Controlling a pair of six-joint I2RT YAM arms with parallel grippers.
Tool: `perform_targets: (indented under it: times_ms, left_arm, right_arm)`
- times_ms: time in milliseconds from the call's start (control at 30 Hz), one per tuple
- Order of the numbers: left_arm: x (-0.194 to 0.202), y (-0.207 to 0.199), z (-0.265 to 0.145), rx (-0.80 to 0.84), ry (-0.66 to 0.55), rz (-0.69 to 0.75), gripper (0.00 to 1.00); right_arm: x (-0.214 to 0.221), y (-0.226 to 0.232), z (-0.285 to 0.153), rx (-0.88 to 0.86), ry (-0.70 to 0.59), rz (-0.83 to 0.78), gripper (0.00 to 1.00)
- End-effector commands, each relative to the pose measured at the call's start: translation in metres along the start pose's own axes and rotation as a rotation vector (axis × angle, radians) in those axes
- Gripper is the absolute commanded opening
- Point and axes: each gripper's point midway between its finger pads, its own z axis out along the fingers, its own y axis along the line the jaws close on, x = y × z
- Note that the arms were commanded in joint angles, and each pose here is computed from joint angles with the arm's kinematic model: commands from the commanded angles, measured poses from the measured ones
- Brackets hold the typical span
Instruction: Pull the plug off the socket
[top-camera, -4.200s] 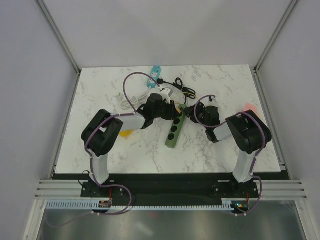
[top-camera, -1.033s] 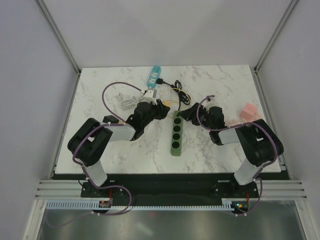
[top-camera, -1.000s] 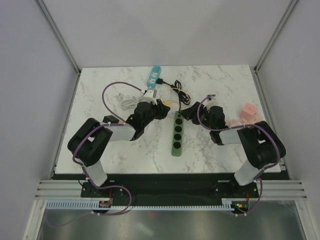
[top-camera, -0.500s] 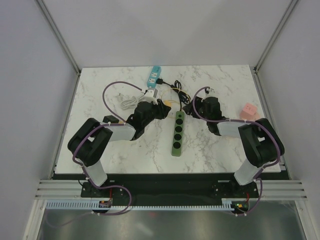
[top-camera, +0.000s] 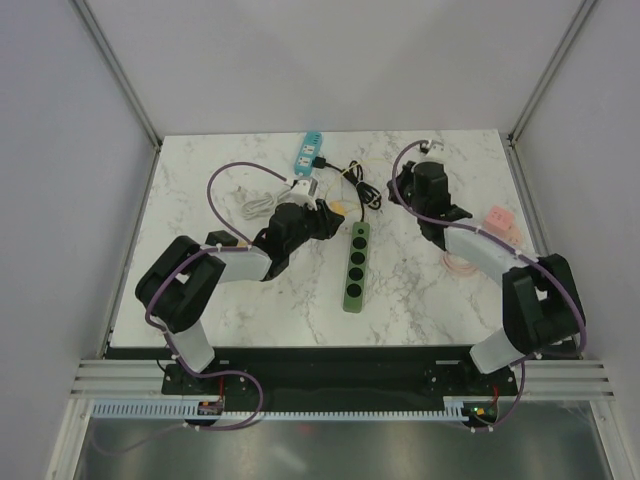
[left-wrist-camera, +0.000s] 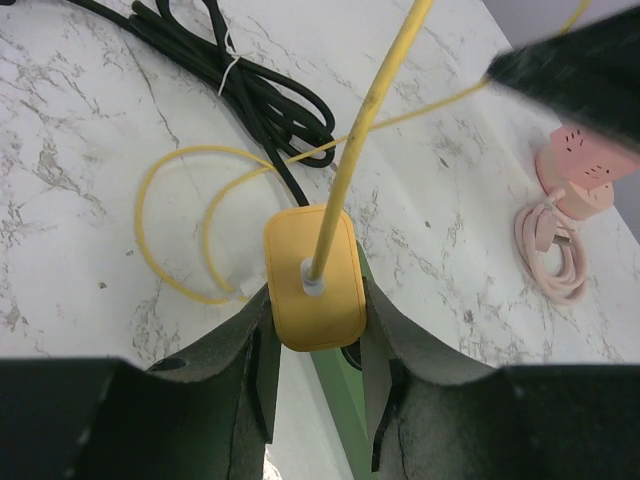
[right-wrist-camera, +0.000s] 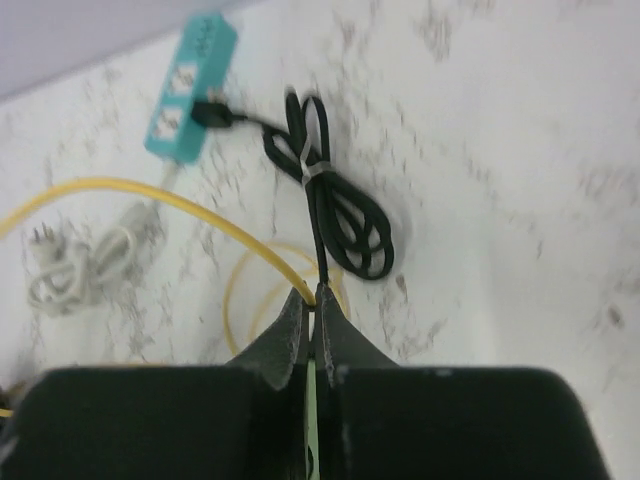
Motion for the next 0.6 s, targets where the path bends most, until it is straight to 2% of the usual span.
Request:
perform_targets:
  times_ms: [0,167,367,400,500,533,567]
  left_arm:
    - [-0.033,-0.017,0.002,0.05,-0.087,0.056,0.02]
    - [-0.036,-0.02,0.003,0.06,-0.09,0.055,0.02]
    - [-0.048,-0.038,0.005,0.113,-0.091,0.057,0.02]
    - [-0.054,-0.043,0.005,0.126,-0.096,0.058,0.02]
    - [-0.067,-0.06,0.006,0.158,-0.088,0.052,0.02]
    - [-0.064,-0.063,0.006,0.156,-0.051,0.053,0.02]
    - [-0.077,-0.077,0.008,0.18,-0.067,0.061,0.02]
  right_arm:
    - [-0.12,0.031,-0.049,0.02,-0.271,-0.082,0.0]
    - [-0.21,0.057,-0.105,0.031,-0.456,-0.135,0.0]
    - [-0.285,0.076,-0.151,0.069,-0.617,-0.196,0.0]
    - [-0.309,0.087,-0.169,0.052,-0.676,-0.188,0.0]
    - [-0.341,0.099,-0.193,0.059,-0.728,-0.211,0.0]
    - [-0.348,0.099,-0.198,0.071,-0.738,-0.218,0.0]
    - [-0.361,0.104,-0.213,0.065,-0.777,-0.209,0.0]
